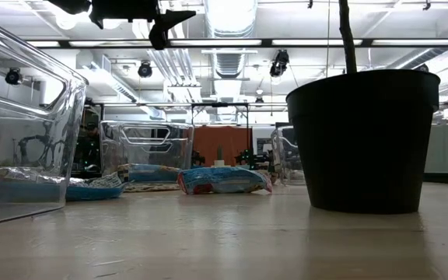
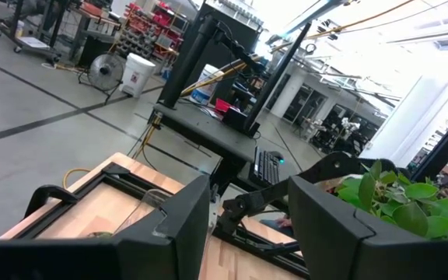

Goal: Pick and place Granola Bars by type
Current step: Put the bottom red granola bar into the top right transparent bin

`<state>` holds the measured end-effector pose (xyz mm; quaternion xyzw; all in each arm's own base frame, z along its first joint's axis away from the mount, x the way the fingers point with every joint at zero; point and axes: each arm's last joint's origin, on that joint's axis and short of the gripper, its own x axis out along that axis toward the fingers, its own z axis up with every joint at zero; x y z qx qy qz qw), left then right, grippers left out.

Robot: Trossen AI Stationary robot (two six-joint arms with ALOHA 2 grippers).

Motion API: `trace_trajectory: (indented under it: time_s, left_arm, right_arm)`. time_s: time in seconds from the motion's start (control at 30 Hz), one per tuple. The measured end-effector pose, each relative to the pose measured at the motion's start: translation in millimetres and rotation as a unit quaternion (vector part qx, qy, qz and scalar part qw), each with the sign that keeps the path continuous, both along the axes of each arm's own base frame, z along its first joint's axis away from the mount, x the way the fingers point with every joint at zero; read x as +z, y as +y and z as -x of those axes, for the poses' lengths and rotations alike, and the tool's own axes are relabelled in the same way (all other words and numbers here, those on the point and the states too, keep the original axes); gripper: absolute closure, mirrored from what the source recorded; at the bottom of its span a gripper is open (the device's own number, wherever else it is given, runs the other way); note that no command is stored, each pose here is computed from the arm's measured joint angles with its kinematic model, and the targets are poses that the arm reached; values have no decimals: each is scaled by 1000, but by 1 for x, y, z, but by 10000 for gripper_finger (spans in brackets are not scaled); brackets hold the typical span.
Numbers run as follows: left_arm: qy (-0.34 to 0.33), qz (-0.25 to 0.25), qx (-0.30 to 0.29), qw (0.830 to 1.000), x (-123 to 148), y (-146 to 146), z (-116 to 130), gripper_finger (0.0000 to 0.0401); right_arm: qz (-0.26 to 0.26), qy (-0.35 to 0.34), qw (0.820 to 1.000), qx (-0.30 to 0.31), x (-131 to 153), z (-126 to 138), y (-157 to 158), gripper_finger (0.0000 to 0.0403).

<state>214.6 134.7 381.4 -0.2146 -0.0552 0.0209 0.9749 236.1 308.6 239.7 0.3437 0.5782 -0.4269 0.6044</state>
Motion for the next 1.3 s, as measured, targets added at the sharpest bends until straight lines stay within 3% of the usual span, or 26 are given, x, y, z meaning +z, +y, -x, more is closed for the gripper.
trace_trajectory:
  time_s: [0.17,0.63,0.97,1.3]
  left_arm:
    - [0,0,0,1000,0,0,0,243]
    - [5,4,0,1000,-1,0,0,243]
    - [6,4,0,1000,-1,0,0,243]
    - [6,4,0,1000,-1,0,0,243]
  right_arm:
    - [36,24,999,-6,17,23,-13,386]
    - [78,50,996,-4,15,77,-88,386]
    - [102,59,990,-77,4,95,-165,387]
    - [91,29,982,-162,6,106,-249,393]
